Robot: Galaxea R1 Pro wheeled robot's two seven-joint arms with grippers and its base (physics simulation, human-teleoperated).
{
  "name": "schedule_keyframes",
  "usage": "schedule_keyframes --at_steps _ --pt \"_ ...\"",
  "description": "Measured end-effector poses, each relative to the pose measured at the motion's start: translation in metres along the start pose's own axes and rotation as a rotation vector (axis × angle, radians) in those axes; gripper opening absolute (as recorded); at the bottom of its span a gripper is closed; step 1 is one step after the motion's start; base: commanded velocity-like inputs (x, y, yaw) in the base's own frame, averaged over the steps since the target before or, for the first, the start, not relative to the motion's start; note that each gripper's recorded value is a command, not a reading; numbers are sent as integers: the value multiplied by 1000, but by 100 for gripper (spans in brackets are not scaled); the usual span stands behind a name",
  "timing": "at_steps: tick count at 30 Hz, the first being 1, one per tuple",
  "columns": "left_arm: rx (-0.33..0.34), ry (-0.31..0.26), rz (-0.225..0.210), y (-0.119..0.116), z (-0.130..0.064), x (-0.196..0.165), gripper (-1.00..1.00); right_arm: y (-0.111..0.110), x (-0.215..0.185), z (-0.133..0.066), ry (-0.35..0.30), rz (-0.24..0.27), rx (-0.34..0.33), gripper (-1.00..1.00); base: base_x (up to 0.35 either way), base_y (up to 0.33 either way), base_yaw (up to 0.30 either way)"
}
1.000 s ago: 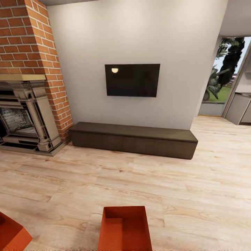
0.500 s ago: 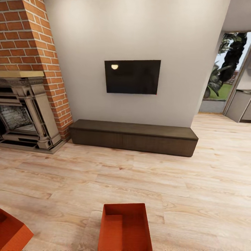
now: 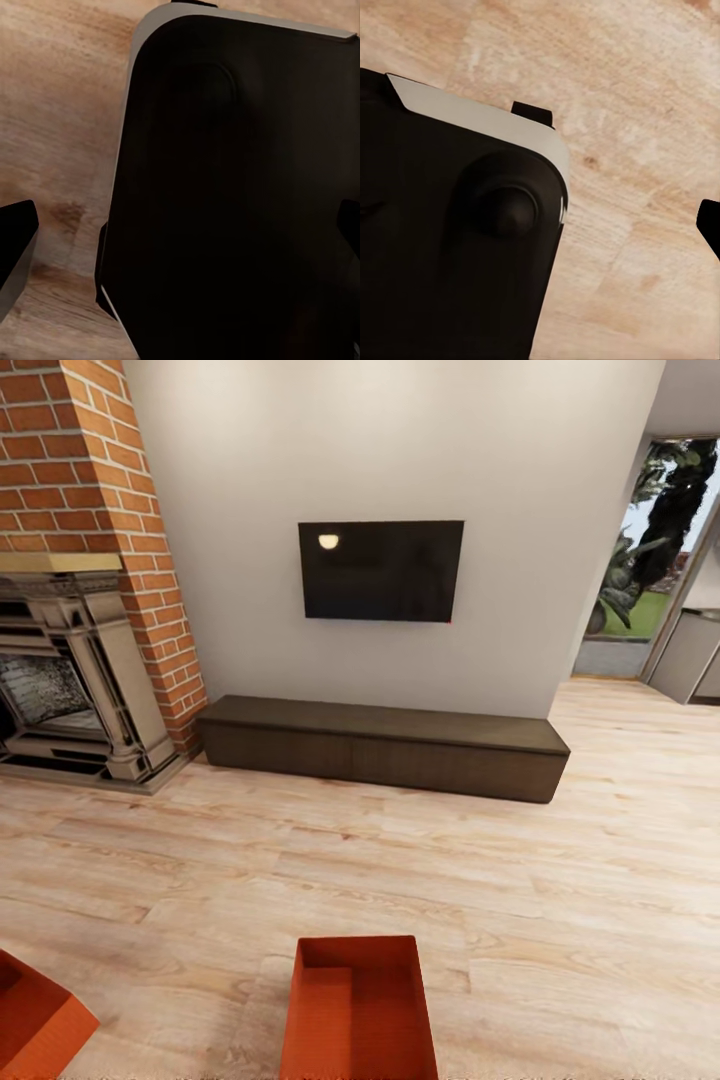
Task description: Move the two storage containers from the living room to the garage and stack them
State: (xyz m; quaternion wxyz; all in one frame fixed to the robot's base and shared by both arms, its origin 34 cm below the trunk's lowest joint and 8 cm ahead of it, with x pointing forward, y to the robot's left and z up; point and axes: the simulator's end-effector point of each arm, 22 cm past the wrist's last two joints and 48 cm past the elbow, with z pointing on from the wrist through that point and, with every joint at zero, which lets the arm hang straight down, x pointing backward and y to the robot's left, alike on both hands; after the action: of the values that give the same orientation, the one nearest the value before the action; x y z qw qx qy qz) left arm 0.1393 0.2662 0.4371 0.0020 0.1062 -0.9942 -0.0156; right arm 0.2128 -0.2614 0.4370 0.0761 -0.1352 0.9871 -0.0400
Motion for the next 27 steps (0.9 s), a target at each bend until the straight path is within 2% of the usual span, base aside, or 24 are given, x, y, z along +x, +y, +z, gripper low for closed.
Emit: schedule_keyframes --at_steps 27 --pt "-9 43 2 4 0 17 100 5 17 0 42 -3 -12 100 0 0 0"
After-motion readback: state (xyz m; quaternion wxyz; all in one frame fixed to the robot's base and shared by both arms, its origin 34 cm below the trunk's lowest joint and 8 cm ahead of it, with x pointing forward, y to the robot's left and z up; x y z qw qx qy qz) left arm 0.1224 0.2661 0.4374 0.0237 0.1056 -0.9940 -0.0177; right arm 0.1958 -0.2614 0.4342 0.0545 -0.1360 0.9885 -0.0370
